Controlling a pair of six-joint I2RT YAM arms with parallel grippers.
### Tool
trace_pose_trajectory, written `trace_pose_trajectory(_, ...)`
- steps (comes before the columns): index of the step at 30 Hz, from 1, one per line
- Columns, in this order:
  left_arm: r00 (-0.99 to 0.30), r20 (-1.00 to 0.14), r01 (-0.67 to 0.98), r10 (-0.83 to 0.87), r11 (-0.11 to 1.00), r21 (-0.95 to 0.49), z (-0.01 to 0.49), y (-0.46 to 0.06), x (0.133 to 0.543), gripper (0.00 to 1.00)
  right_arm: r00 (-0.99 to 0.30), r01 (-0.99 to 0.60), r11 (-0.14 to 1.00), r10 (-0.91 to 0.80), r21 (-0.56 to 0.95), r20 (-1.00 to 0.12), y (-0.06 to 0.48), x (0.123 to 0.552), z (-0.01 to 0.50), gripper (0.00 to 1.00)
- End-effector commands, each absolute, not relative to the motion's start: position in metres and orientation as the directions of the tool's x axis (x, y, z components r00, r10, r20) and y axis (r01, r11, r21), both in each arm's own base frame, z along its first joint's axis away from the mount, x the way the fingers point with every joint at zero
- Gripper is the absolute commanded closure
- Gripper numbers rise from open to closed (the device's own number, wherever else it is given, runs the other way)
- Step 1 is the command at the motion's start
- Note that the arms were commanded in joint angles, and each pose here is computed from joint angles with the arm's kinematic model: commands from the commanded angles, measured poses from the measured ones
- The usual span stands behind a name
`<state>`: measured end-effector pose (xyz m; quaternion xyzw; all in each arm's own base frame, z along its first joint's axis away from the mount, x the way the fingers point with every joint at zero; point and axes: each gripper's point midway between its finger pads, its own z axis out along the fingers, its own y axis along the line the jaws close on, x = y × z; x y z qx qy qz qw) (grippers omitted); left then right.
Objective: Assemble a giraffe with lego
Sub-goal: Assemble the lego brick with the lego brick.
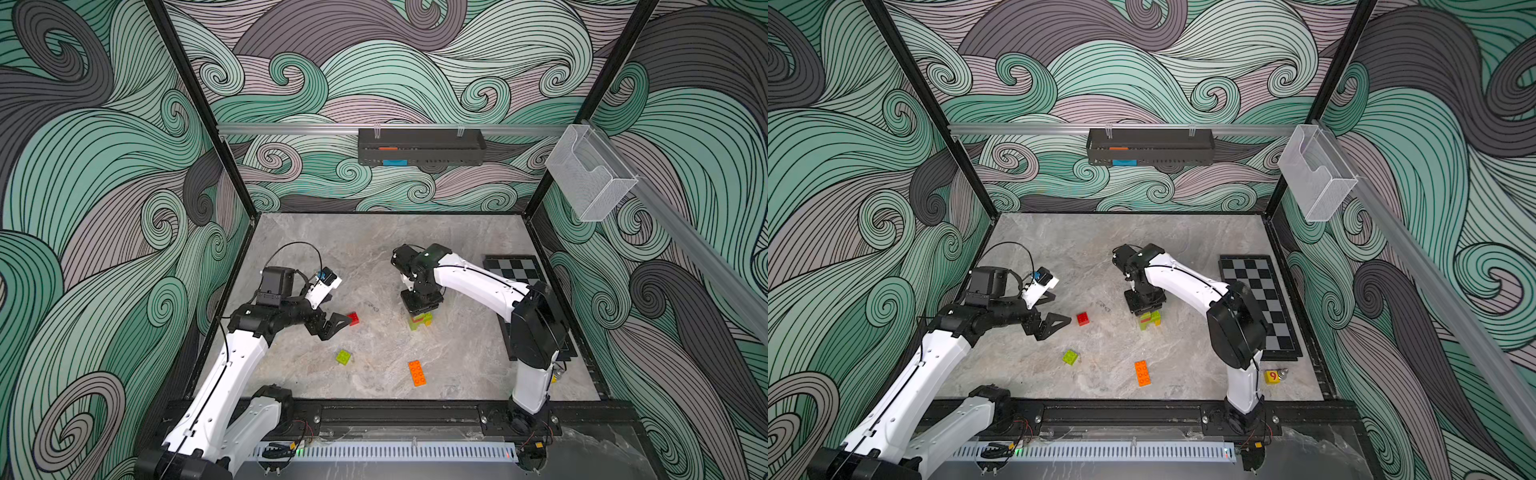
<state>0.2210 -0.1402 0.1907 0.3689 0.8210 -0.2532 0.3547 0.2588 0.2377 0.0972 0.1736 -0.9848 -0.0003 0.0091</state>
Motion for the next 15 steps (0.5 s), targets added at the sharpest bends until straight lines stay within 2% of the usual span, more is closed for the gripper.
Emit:
trace_pose_trajectory(1, -0.46, -0.777, 0.797, 0.429, 0.585, -0.15, 0.193, -0.142, 0.218, 0.01, -0.925, -0.364, 0.931, -0.359, -0.026, 0.123, 0.228, 0.253, 0.063, 0.77)
trace_pose_trajectory(3, -0.463, -0.775, 0.792, 0.429, 0.592, -0.146, 0.194, -0.141, 0.22, 0.01, -0.921, -0.372, 0.928, -0.368, -0.008, 0.128, 0.23, 0.252, 0.064, 0.8)
trace_pose_trajectory(6, -0.462, -0.774, 0.792, 0.433, 0.594, -0.141, 0.19, -0.141, 0.221, 0.01, -0.919, -0.377, 0.926, -0.372, -0.01, 0.131, 0.228, 0.254, 0.063, 0.9)
trace_pose_trajectory(8, -0.46, -0.778, 0.798, 0.429, 0.584, -0.149, 0.193, -0.143, 0.219, 0.01, -0.919, -0.371, 0.928, -0.365, -0.019, 0.149, 0.224, 0.251, 0.057, 0.93)
trace_pose_trajectory(13, -0.462, -0.772, 0.79, 0.437, 0.598, -0.135, 0.19, -0.14, 0.221, 0.01, -0.91, -0.38, 0.922, -0.357, -0.077, 0.21, 0.211, 0.246, 0.035, 0.94)
trace_pose_trajectory(15, -0.459, -0.777, 0.798, 0.43, 0.585, -0.148, 0.192, -0.143, 0.219, 0.01, -0.91, -0.379, 0.921, -0.353, -0.092, 0.219, 0.208, 0.245, 0.031, 0.91)
